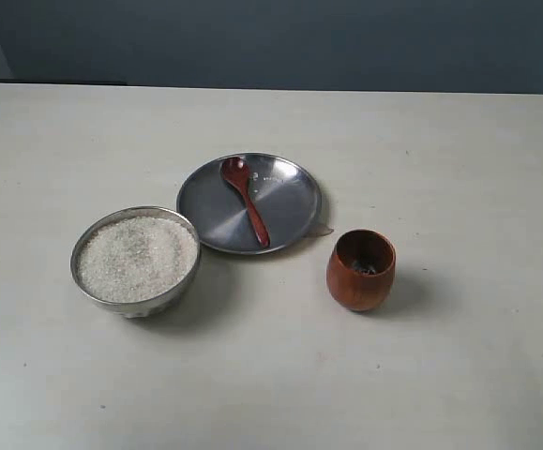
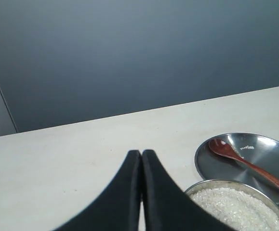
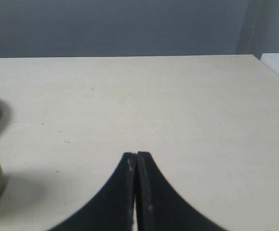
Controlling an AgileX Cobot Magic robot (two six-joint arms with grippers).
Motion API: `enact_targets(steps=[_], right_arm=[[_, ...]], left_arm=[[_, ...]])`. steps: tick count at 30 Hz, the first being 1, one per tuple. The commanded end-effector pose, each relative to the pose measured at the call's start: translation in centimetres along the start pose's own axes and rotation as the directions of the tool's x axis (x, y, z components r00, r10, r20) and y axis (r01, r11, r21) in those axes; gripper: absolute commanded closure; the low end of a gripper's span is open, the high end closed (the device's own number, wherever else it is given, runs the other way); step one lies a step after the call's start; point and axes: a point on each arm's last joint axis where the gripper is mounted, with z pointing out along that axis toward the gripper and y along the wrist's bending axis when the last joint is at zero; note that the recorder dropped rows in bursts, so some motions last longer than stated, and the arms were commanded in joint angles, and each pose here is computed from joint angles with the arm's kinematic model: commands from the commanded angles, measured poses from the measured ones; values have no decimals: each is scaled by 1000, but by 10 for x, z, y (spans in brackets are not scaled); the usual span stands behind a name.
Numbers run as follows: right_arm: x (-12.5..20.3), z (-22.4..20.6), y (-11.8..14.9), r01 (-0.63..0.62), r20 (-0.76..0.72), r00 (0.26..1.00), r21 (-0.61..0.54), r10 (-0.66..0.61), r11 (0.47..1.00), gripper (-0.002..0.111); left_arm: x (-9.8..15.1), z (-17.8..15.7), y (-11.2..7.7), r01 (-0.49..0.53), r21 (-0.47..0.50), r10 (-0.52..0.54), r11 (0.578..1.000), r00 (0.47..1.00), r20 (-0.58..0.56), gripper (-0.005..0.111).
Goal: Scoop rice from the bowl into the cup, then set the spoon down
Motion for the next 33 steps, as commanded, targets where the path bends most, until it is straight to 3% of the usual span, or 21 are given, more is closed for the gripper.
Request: enact_targets(steps=[1, 10, 14, 19, 26, 33], right_arm=[[1, 0, 0, -1, 0, 1000, 5, 1, 1000, 108], [1, 0, 0, -3, 0, 1000, 4, 3, 1000, 108], [1, 0, 0, -3, 0, 1000, 4, 3, 1000, 108], [1, 0, 0, -3, 0, 1000, 4, 3, 1000, 108], [1, 0, 0, -3, 0, 1000, 4, 3, 1000, 108], [1, 0, 0, -3, 0, 1000, 4, 3, 1000, 108]], left_arm=[[15, -3, -1, -10, -5, 10, 1000, 1000, 22, 106], [35, -15, -1, -73, -13, 74, 997, 997, 40, 106], [45, -24, -1, -138, -15, 138, 990, 990, -26, 106], [48, -24, -1, -145, -16, 145, 989, 989, -31, 106], [76, -17, -2, -134, -2, 133, 991, 985, -109, 106], [77, -17, -2, -125, -2, 124, 992, 986, -111, 106]])
